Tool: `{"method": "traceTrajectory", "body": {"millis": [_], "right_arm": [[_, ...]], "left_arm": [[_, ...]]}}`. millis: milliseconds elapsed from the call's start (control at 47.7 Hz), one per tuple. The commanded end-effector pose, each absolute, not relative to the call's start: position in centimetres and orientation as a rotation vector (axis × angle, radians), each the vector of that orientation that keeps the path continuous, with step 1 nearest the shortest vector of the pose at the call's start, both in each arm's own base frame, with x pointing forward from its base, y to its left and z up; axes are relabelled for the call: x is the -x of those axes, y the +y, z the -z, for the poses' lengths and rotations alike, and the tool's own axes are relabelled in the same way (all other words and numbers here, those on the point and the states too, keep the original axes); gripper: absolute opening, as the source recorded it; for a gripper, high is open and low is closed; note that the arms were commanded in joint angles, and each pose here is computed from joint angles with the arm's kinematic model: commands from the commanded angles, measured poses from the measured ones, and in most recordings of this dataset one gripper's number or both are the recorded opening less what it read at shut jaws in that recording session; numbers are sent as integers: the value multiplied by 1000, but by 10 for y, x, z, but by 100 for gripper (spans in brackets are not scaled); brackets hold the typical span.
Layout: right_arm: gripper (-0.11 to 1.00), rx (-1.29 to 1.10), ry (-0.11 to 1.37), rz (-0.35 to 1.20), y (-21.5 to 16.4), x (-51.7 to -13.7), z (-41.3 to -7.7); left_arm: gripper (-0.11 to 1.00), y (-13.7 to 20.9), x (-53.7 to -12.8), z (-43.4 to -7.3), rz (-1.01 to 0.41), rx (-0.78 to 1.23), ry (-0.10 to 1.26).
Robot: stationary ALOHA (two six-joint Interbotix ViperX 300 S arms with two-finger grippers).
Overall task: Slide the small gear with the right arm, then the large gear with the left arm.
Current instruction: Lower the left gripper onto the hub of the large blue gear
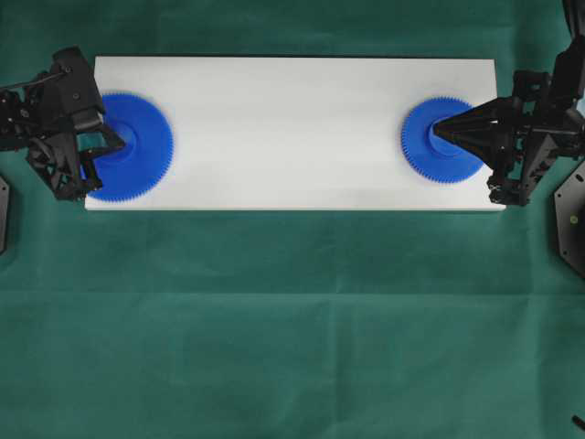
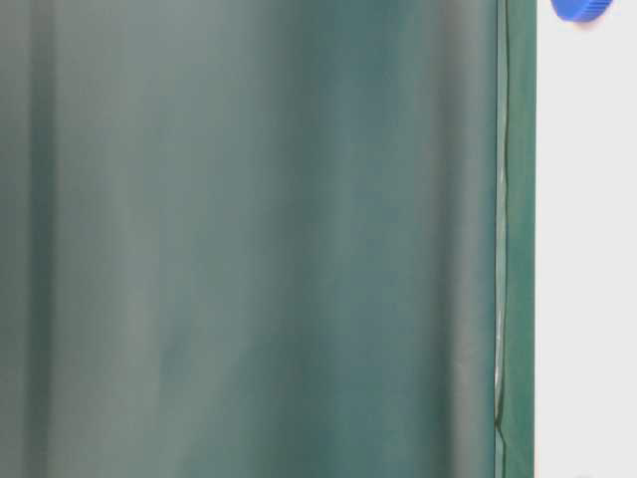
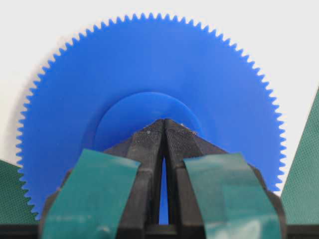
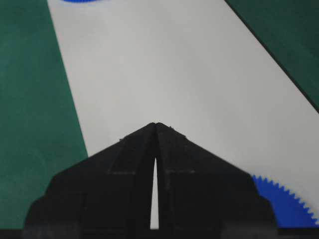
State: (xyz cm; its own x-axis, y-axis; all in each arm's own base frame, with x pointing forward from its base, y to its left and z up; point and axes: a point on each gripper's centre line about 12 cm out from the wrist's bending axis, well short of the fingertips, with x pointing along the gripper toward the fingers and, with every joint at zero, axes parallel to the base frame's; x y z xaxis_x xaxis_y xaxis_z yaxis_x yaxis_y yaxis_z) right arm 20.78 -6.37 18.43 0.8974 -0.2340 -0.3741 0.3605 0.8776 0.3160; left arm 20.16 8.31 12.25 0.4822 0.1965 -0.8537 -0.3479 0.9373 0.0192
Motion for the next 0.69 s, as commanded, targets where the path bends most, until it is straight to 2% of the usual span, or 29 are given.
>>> {"method": "traceTrajectory", "body": {"millis": [0, 504, 671], "right_arm": [[50, -383, 304, 300, -64, -214, -194], [50, -381, 304, 297, -63, -215, -195], [50, -381, 304, 297, -63, -215, -195]], "left_arm": [[0, 85, -199, -118, -339, 171, 1045], [0, 86, -200, -119, -335, 183, 1099], [0, 89, -199, -118, -342, 209, 1163]]}}
